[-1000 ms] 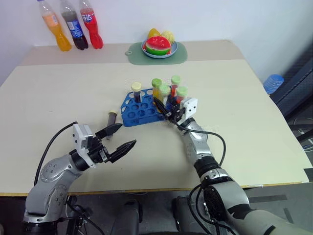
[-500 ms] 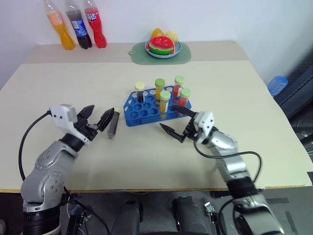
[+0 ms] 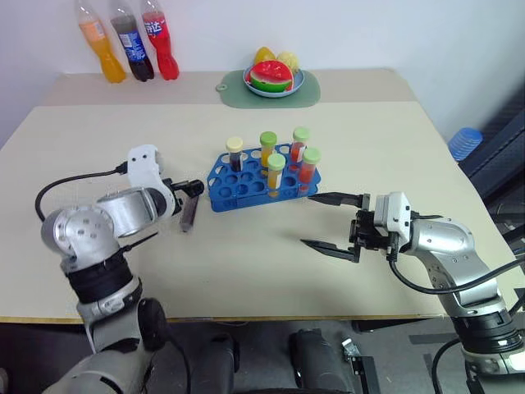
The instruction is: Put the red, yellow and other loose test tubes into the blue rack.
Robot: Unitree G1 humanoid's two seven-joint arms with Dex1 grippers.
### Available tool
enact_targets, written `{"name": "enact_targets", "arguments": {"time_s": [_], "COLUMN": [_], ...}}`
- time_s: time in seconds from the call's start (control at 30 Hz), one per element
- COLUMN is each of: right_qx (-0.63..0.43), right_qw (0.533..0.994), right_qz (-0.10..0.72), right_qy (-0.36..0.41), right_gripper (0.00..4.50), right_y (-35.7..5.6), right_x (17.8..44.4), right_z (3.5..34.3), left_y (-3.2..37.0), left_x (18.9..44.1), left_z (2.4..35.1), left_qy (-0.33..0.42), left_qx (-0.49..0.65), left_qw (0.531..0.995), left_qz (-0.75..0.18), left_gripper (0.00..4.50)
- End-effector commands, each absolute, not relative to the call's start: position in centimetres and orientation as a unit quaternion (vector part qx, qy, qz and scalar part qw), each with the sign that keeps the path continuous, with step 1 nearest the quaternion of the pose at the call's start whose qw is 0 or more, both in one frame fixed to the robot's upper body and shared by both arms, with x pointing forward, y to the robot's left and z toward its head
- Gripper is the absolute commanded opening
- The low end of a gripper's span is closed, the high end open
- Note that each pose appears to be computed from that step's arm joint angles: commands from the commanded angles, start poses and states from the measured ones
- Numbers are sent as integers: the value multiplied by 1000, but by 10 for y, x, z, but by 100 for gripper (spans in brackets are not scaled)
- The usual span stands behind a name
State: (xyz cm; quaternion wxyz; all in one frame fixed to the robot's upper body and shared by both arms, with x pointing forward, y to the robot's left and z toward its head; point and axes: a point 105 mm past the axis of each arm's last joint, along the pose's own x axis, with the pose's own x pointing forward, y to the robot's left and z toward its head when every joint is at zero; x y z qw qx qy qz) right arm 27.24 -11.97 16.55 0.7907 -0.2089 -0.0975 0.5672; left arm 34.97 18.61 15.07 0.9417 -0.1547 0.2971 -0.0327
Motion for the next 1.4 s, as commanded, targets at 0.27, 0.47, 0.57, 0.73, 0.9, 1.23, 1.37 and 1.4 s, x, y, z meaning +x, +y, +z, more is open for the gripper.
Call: {"name": "enact_targets", "arguments": {"time_s": [0.27, 0.47, 0.57, 0.73, 0.9, 1.23, 1.37, 1.4], "right_qx": [-209, -209, -210, -212, -210, -205, -200, -202], "right_qw": [803, 807, 810, 815, 825, 838, 844, 844], "right_qz": [545, 539, 535, 526, 513, 496, 489, 487], "right_qy": [-122, -122, -120, -114, -110, -100, -96, -95], "right_gripper": [418, 423, 423, 423, 423, 423, 423, 423], "right_y": [-117, -116, -117, -119, -124, -132, -135, -136], "right_x": [269, 271, 273, 276, 282, 291, 291, 291], "right_z": [170, 169, 168, 165, 164, 161, 160, 160], "left_y": [194, 193, 195, 193, 178, 142, 132, 127], "left_x": [361, 362, 362, 351, 311, 280, 295, 298], "left_z": [136, 125, 125, 130, 168, 224, 224, 223], "left_qy": [390, 429, 432, 412, 289, -83, -181, -199], "left_qx": [-112, -81, -92, -106, -142, 30, 10, 19], "left_qw": [914, 899, 897, 905, 928, 934, 931, 928], "left_qz": [13, 27, 27, -22, -187, -346, -318, -316], "left_gripper": [450, 276, 129, 78, 78, 78, 78, 78]}}
